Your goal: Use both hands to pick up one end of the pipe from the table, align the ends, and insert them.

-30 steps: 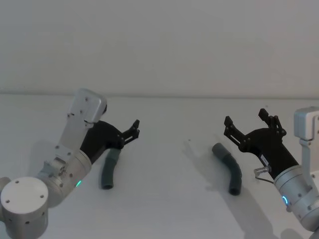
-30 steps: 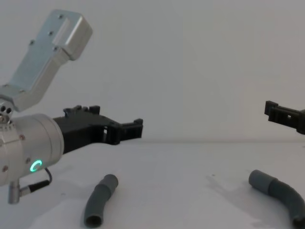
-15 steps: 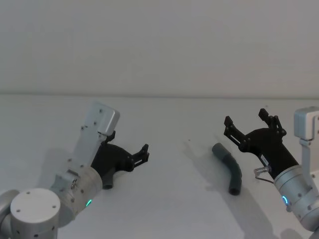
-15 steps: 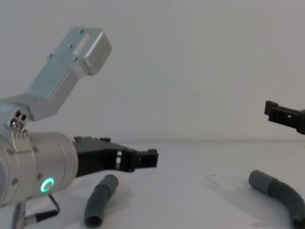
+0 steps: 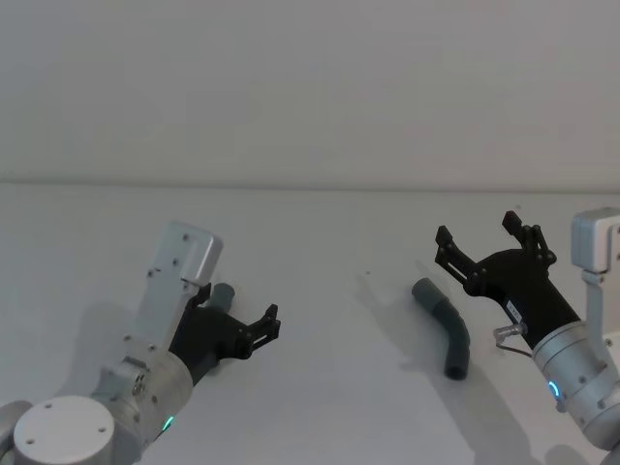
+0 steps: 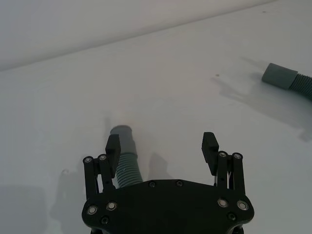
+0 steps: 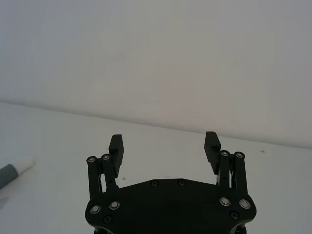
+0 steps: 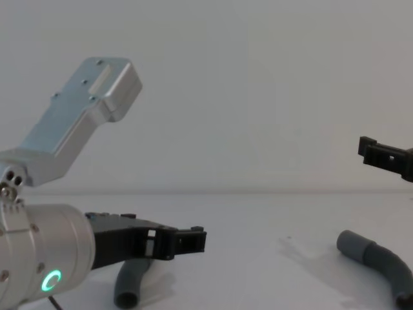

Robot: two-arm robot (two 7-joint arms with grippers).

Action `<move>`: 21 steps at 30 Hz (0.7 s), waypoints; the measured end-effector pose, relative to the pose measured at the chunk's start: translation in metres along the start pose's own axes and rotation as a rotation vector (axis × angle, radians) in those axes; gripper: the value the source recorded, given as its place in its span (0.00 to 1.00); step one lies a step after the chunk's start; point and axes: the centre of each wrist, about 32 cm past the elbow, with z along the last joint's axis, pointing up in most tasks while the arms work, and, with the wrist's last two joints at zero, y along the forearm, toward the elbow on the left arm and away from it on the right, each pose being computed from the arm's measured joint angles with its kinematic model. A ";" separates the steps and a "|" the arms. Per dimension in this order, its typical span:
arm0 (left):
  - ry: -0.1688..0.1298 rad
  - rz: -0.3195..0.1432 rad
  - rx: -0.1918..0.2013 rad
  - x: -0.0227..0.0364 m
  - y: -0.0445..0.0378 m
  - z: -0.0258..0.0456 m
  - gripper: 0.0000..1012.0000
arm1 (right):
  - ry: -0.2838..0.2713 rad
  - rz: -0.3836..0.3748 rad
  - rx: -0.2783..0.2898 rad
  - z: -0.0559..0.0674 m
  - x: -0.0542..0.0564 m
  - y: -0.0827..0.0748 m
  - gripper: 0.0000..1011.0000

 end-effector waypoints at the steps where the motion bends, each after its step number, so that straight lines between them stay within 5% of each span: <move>1: 0.002 0.003 0.000 -0.0001 0.0006 -0.0003 0.99 | 0.000 0.000 0.000 0.000 0.000 0.000 0.99; 21: 0.095 0.067 0.005 -0.0013 0.0047 -0.0090 0.99 | 0.000 0.000 0.000 0.000 0.000 0.000 0.99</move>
